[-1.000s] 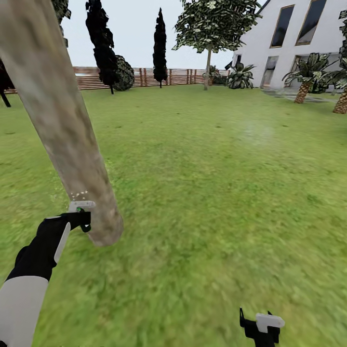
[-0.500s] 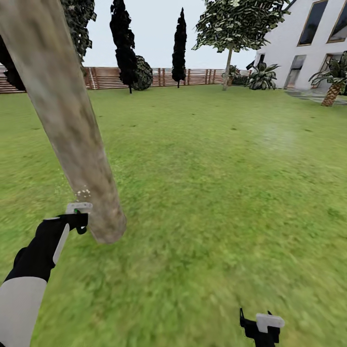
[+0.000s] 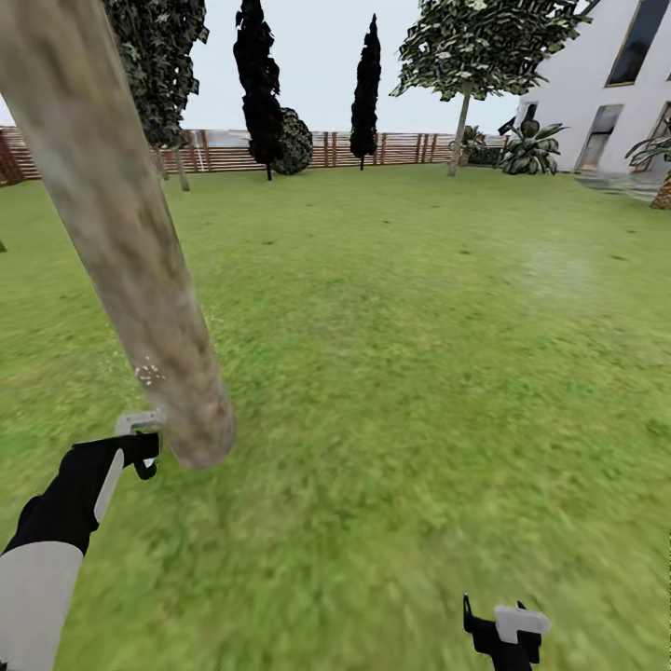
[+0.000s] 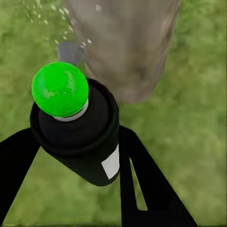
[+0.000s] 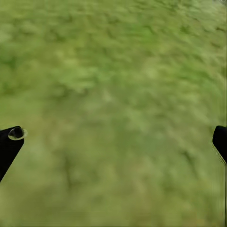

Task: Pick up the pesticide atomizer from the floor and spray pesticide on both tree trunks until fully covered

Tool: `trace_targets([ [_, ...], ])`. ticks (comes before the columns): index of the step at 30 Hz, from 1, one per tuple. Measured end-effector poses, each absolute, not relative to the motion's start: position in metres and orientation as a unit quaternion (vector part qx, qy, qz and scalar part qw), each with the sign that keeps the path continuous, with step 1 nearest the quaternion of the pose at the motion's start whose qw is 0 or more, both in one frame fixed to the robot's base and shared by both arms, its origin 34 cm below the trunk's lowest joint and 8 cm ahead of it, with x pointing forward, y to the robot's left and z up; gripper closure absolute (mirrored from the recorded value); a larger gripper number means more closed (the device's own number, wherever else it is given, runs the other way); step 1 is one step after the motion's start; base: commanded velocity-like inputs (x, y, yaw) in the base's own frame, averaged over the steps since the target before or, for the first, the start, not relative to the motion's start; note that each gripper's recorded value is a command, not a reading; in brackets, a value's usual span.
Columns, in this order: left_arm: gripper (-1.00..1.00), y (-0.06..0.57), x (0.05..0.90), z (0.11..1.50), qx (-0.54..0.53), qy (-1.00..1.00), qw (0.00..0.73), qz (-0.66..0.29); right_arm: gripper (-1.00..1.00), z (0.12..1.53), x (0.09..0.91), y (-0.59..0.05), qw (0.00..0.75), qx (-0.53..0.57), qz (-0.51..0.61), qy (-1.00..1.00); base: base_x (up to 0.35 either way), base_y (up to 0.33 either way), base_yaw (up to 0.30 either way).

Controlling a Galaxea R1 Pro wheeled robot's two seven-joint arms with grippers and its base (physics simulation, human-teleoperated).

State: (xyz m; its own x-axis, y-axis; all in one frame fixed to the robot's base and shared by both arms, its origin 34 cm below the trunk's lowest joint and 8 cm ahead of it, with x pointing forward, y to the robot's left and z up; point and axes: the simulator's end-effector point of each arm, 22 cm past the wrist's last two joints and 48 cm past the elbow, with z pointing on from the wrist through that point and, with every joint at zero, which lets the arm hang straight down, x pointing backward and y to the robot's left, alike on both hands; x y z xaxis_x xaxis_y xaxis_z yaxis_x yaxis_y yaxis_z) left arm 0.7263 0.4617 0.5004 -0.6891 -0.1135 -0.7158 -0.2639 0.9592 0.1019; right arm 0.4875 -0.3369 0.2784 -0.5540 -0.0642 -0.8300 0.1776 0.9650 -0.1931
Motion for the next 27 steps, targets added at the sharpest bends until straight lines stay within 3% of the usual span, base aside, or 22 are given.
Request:
trace_targets([
  [4, 1.00, 0.484, 0.708, 0.479, -0.107, 0.915, 0.368, 0.127, -1.00, 0.278, 0.487, -0.337, 0.471, 0.033, -0.128, 0.872, 0.000, -0.089, 0.005],
  [7, 1.00, 0.438, 0.710, 0.449, -0.084, 0.924, 0.357, 0.107, -1.00, 0.278, 0.487, -0.337, 0.471, 0.033, -0.128, 0.872, 0.000, 0.000, 0.000],
  [13, 1.00, 0.502, 0.698, 0.463, -0.100, 0.916, 0.356, 0.158, -1.00, 0.278, 0.487, -0.337, 0.471, 0.033, -0.128, 0.872, 0.000, 0.000, 0.030],
  [19, 1.00, 0.452, 0.699, 0.431, -0.103, 0.921, 0.353, 0.125, -1.00, 0.278, 0.487, -0.337, 0.471, 0.033, -0.129, 0.872, 0.000, 0.000, 0.260],
  [27, 1.00, 0.461, 0.699, 0.429, -0.110, 0.907, 0.377, 0.151, -1.00, 0.278, 0.487, -0.338, 0.471, 0.033, -0.129, 0.872, 0.127, -0.082, 0.065],
])
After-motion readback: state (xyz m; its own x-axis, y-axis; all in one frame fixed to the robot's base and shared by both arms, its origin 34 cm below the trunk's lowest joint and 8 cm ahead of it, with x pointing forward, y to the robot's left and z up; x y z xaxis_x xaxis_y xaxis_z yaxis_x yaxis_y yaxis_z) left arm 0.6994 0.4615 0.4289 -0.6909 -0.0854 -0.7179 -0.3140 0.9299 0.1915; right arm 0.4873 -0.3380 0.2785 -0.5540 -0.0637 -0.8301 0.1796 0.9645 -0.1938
